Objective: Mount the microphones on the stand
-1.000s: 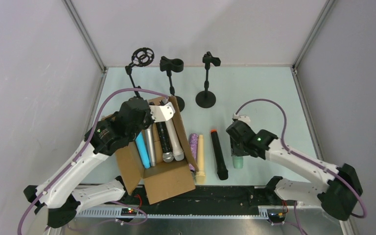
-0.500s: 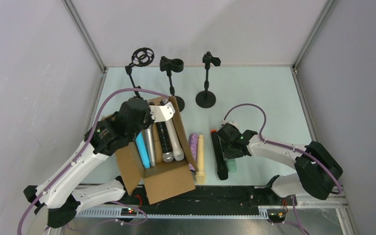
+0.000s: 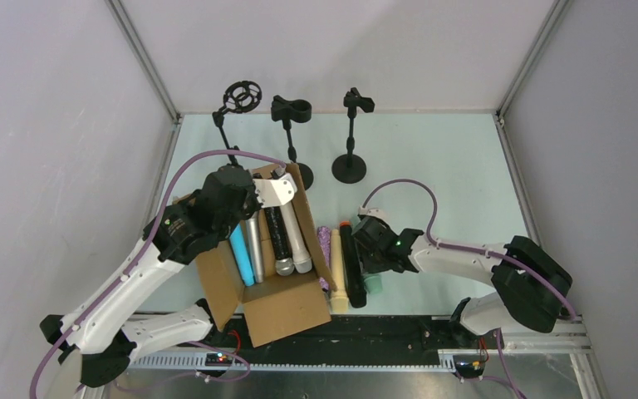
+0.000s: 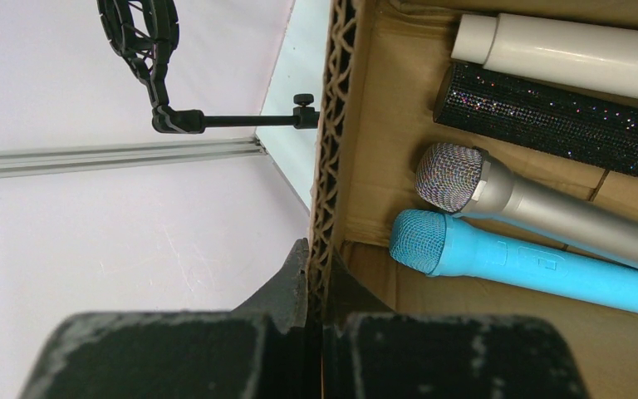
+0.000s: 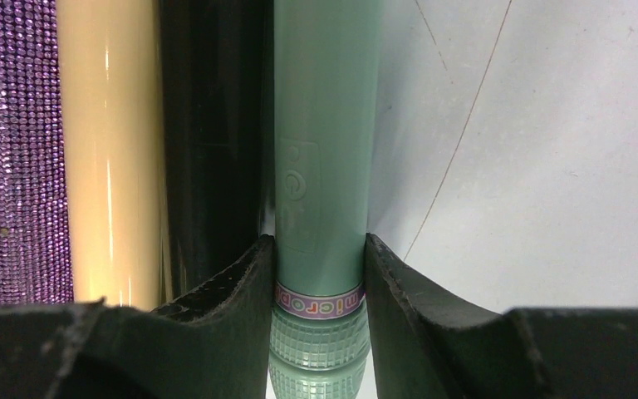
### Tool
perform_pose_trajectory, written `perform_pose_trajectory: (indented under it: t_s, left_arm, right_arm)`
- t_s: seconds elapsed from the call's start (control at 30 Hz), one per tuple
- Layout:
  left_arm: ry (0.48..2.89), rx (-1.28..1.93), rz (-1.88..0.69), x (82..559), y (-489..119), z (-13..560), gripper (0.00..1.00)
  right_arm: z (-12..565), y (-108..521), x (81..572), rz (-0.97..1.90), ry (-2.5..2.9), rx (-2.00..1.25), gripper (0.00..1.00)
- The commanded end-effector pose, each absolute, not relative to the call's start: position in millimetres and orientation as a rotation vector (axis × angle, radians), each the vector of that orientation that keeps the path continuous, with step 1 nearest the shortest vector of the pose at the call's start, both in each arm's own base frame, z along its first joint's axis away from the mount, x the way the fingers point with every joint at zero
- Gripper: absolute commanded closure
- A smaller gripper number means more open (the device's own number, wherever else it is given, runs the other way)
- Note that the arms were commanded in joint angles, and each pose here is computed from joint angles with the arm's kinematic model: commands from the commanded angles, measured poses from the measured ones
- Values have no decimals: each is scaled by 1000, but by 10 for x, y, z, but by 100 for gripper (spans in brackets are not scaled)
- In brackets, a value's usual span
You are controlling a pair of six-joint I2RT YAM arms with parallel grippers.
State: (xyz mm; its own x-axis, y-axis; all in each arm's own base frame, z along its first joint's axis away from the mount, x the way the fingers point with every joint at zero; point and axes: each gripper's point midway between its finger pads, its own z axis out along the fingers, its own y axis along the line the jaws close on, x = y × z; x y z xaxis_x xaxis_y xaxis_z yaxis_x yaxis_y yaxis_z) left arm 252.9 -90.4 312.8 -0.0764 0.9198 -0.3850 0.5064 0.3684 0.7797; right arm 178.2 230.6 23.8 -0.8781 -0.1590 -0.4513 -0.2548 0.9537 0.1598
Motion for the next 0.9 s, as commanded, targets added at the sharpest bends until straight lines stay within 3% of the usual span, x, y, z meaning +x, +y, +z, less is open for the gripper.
perform_pose_trajectory:
  t_s: [0.0,0.07,0.1,0.3,0.37,0.67,0.87]
  left_arm:
    - [1651,1158,521,2584,-996,3412,100]
    - [1652,1155,520,2587,-996,3417,100]
    - [1652,1155,519,2587,-1000,3418,100]
    - [1652,1155,519,2587,-999,3419,100]
    - [1652,1153,520,2589,-994,3422,100]
    - [1654,1158,519,2599,-1010,3411,100]
    - [1654,1159,521,2594,-1004,3410,100]
  right_arm:
    - [124,2413,1596,315,2712,-292,100]
    - [127,2426,1575,313,2709,-288,100]
    - [130,2423,1579,309,2706,-283,95]
    - [229,2323,1636,289,2688,-238,58]
    - [284,2280,1667,286,2675,-226,50]
    - [786,2233,1847,362,2555,-182,31]
    - [1659,2245,1979,426,2343,-139,30]
